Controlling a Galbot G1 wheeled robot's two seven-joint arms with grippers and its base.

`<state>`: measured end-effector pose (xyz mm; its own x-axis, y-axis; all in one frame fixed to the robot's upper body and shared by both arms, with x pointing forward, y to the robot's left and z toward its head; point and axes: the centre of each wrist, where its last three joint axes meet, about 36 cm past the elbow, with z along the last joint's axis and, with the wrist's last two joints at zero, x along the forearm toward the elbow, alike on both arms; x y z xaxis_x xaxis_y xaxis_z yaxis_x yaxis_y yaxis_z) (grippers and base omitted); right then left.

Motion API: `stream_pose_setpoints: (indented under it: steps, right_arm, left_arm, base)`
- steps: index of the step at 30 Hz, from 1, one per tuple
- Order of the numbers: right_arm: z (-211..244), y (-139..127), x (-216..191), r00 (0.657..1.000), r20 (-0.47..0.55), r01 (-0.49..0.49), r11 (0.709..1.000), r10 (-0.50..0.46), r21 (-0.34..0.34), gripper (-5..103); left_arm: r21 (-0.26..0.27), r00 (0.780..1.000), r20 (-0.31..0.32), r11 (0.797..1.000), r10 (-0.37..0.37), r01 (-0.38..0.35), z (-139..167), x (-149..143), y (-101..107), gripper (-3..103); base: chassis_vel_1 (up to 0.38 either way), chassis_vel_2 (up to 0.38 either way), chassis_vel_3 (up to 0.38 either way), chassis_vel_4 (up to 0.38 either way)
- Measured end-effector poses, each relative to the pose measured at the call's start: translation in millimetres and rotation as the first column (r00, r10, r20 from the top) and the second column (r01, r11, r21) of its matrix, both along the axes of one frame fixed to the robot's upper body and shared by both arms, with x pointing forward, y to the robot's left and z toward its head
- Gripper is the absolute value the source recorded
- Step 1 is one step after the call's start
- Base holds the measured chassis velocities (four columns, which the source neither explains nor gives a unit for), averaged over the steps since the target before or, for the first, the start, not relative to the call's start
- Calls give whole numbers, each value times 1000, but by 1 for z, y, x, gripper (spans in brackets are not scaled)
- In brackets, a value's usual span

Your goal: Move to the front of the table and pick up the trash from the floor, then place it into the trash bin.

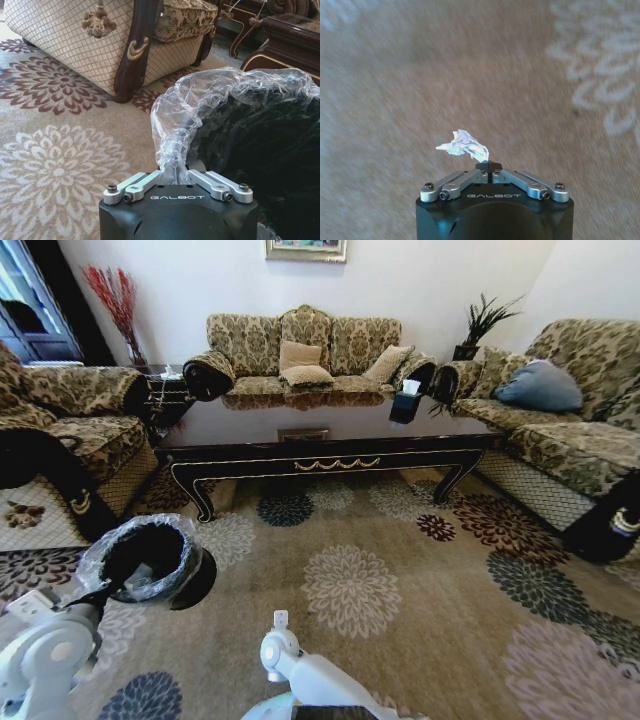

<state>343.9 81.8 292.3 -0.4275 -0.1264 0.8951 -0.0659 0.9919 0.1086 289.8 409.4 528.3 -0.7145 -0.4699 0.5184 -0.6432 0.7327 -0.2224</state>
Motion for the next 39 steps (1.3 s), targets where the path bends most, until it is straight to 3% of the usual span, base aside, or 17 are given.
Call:
stream_pose_setpoints:
  steps: [3,6,7,8,9,11,12,13,16,17,20,22,23,28,29,33,39]
  right_arm:
    - [8,-6,-3,997,83,-9,999,6,45,0]
    - [26,-26,13,950,313,-44,987,-7,156,0]
    - [29,-31,19,924,382,-68,980,-9,189,0]
    - [37,-39,34,863,504,-116,964,-22,241,0]
    - [37,-39,34,863,504,-116,964,-22,241,0]
    - [53,-45,54,789,612,-180,936,-46,303,0]
    - [69,-48,70,723,686,-238,905,-77,352,0]
    - [69,-48,70,723,686,-238,905,-77,352,0]
    - [101,-48,87,606,787,-351,850,-114,393,0]
    - [111,-46,88,574,810,-388,833,-117,395,0]
    - [120,-43,86,537,836,-435,813,-110,387,0]
    - [123,-39,82,471,878,-494,800,-83,340,0]
    - [123,-39,82,471,878,-494,800,-83,340,0]
    - [100,-32,62,327,945,-616,761,13,203,0]
    - [100,-32,62,327,945,-616,761,13,203,0]
    - [77,-27,48,258,964,-678,722,57,138,0]
    - [71,-25,39,248,966,-699,705,78,122,0]
  left_arm:
    - [-5,1000,-6,1000,-4,4,-3,1,-2,2]
    - [-15,1000,-20,1000,-15,15,-9,3,-7,2]
    - [-19,1000,-23,1000,-19,19,-11,3,-9,2]
    - [-29,999,-28,999,-29,29,-14,4,-13,2]
    - [-29,999,-28,999,-29,29,-14,4,-13,2]
    - [-39,999,-35,998,-42,41,-19,5,-19,2]
    - [-50,998,-43,998,-49,47,-24,6,-23,2]
    - [-50,998,-43,998,-49,47,-24,6,-23,2]
    - [-77,996,-60,995,-68,63,-35,11,-35,2]
    - [-86,995,-63,994,-78,72,-39,14,-40,2]
    - [-96,994,-67,992,-91,84,-43,17,-46,2]
    - [-104,993,-70,990,-100,93,-47,20,-52,2]
    - [-104,993,-70,990,-100,93,-47,20,-52,2]
    - [-118,992,-56,987,-114,107,-52,26,-57,2]
    - [-118,992,-56,987,-114,107,-52,26,-57,2]
    - [-121,993,-38,987,-114,108,-53,30,-57,2]
    - [-121,993,-23,986,-115,111,-52,32,-56,2]
  base:
    - [0,0,0,0]
    - [0,0,0,0]
    - [0,0,0,0]
    - [0,0,0,0]
    - [0,0,0,0]
    - [0,0,0,0]
    - [0,0,0,0]
    - [0,0,0,0]
    - [0,0,0,0]
    - [0,0,0,0]
    - [0,0,0,0]
    - [0,0,0,0]
    - [0,0,0,0]
    - [0,0,0,0]
    - [0,0,0,0]
    - [0,0,0,0]
    - [0,0,0,0]
